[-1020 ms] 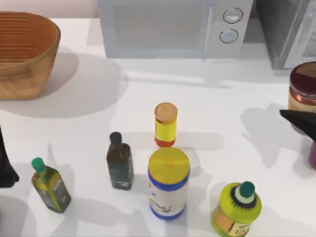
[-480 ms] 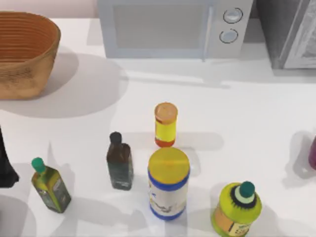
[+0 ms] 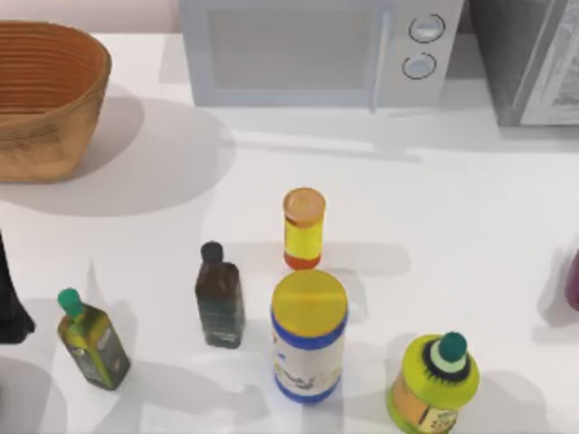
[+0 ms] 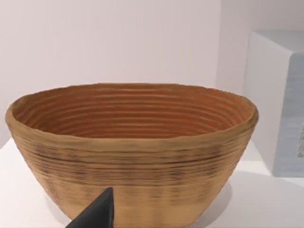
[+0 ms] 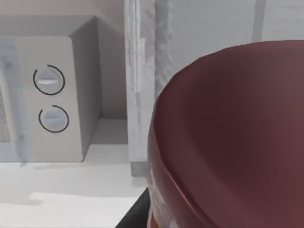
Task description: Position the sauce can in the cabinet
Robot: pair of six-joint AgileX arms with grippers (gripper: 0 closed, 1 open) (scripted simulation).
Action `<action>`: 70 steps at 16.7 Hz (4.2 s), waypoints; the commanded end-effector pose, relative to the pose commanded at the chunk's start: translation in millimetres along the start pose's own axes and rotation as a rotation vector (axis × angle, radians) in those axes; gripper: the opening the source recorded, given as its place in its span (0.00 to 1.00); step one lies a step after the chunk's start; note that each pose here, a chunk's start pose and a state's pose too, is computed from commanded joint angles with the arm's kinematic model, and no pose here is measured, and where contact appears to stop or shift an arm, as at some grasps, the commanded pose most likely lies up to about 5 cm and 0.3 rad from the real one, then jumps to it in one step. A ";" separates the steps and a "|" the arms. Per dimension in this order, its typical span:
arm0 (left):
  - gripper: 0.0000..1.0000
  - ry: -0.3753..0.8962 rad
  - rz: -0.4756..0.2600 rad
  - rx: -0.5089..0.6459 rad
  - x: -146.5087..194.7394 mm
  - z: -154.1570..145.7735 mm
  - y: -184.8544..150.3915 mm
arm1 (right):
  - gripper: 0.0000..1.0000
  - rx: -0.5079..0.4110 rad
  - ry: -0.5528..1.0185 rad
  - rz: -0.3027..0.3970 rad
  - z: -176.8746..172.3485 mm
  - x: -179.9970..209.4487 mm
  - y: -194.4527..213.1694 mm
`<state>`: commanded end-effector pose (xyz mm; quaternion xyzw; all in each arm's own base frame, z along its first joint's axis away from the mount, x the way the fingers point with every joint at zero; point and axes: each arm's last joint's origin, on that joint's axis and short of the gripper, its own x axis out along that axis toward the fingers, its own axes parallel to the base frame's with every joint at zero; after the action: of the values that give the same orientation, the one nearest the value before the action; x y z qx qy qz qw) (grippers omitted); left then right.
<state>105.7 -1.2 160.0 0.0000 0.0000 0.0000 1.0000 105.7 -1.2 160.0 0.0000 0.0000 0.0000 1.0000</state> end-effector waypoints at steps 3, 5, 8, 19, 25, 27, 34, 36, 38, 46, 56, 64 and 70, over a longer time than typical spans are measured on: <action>1.00 0.000 0.000 0.000 0.0 0.0 0.0 | 0.00 0.000 0.005 0.001 -0.1 0.2 -0.1; 1.00 0.000 0.000 0.000 0.0 0.0 0.0 | 0.00 0.001 0.007 0.001 2.4 0.1 0.1; 1.00 0.000 0.000 0.000 0.0 0.0 0.0 | 0.00 0.001 0.026 0.007 25.2 0.5 1.5; 1.00 0.000 0.000 0.000 0.0 0.0 0.0 | 0.00 -0.012 0.023 -0.005 247.6 50.3 16.6; 1.00 0.000 0.000 0.000 0.0 0.0 0.0 | 0.00 -0.006 -0.001 -0.016 341.3 105.6 33.4; 1.00 0.000 0.000 0.000 0.0 0.0 0.0 | 0.00 -0.002 -0.004 -0.012 357.3 120.9 39.5; 1.00 0.000 0.000 0.000 0.0 0.0 0.0 | 0.00 0.000 0.005 0.001 369.9 140.7 48.5; 1.00 0.000 0.000 0.000 0.0 0.0 0.0 | 0.00 0.002 0.005 -0.002 369.4 140.5 47.5; 1.00 0.000 0.000 0.000 0.0 0.0 0.0 | 0.00 0.003 0.001 -0.003 370.7 144.0 47.5; 1.00 0.000 0.000 0.000 0.0 0.0 0.0 | 0.00 0.002 0.001 -0.002 369.3 219.5 50.4; 1.00 0.000 0.000 0.000 0.0 0.0 0.0 | 0.00 0.002 0.005 -0.002 349.4 290.5 46.0; 1.00 0.000 0.000 0.000 0.0 0.0 0.0 | 0.45 0.002 0.005 -0.002 349.4 290.5 46.0; 1.00 0.000 0.000 0.000 0.0 0.0 0.0 | 0.90 0.002 0.005 -0.002 349.4 290.5 46.0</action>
<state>105.7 -1.2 160.0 0.0000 0.0000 0.0000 1.0000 396.2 44.8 509.3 0.0011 0.0027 -0.0011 1.0000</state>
